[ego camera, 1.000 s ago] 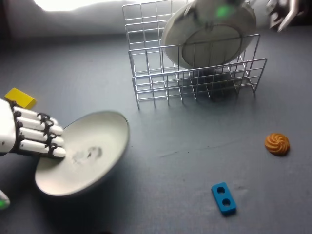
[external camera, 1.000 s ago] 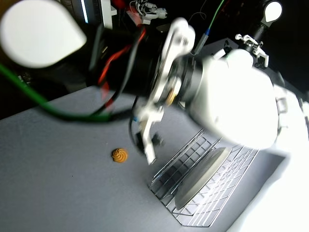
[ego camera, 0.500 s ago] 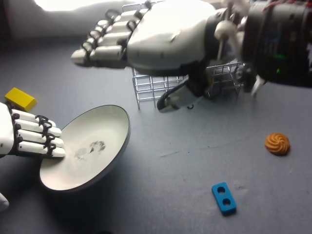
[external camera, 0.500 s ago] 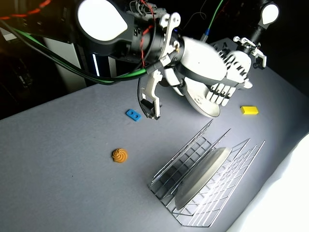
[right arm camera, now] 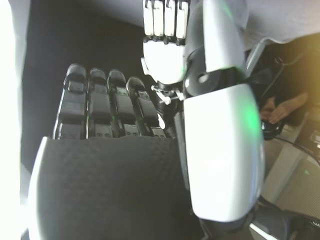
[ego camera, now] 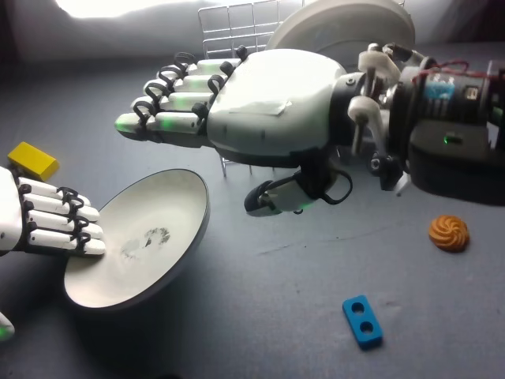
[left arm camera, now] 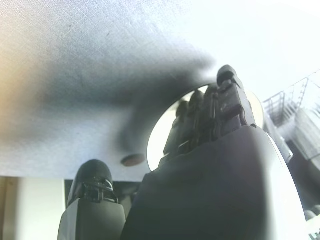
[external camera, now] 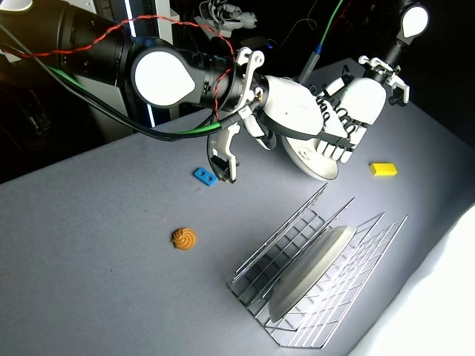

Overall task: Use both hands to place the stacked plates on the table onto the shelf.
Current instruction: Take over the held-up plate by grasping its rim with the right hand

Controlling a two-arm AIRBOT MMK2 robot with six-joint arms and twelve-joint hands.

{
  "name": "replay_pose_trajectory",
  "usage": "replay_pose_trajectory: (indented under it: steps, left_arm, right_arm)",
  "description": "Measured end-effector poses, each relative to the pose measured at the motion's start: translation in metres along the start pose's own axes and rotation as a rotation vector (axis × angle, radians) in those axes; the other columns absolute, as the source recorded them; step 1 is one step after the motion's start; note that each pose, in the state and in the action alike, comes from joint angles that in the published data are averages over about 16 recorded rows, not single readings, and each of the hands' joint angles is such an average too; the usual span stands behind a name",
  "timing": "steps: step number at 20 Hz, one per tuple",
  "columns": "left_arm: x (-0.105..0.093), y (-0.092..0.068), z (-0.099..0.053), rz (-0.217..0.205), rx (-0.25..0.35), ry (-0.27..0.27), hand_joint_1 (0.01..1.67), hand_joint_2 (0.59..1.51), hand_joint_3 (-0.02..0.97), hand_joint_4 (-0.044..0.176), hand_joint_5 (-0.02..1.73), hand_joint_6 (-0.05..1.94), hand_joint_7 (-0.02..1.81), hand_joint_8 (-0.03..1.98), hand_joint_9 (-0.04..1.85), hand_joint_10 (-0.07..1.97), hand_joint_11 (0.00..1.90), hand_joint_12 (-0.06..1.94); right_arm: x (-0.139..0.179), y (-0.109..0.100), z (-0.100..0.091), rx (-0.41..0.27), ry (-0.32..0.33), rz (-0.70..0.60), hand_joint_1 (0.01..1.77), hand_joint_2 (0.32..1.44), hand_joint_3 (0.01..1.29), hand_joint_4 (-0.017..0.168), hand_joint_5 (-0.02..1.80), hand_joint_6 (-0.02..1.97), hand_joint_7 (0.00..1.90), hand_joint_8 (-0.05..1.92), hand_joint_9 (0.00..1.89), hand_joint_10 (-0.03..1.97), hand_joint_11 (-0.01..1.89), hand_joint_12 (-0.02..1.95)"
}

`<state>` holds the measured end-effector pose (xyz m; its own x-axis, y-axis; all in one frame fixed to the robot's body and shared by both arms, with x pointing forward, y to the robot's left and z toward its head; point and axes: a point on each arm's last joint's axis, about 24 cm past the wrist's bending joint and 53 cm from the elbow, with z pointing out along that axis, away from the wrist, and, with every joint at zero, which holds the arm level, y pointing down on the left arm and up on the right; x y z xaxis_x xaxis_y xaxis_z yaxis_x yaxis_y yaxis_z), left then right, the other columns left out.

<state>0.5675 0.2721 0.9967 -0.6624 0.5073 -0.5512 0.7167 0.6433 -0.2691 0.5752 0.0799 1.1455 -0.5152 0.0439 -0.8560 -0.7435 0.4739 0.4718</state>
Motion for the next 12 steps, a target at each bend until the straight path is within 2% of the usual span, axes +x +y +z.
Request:
replay_pose_trajectory:
  steps: [6,12]
  left_arm:
    - [0.001,0.0,0.0,-0.001,-0.001,0.002,0.02,1.098,0.017,-0.003,0.0,-0.01,-0.01,-0.01,-0.02,-0.04,0.02,0.0]
    - [0.001,0.0,0.0,-0.002,-0.001,0.003,0.02,1.091,0.017,-0.003,0.0,-0.01,-0.01,-0.01,-0.02,-0.04,0.02,0.0]
  right_arm:
    - [0.023,0.002,0.007,-0.009,0.008,-0.013,1.27,0.98,0.02,0.002,0.02,0.01,0.02,0.03,0.02,0.0,0.02,0.0]
    - [0.048,0.003,0.025,-0.013,0.047,-0.019,1.28,0.99,0.02,0.002,0.02,0.01,0.02,0.03,0.02,0.0,0.02,0.0]
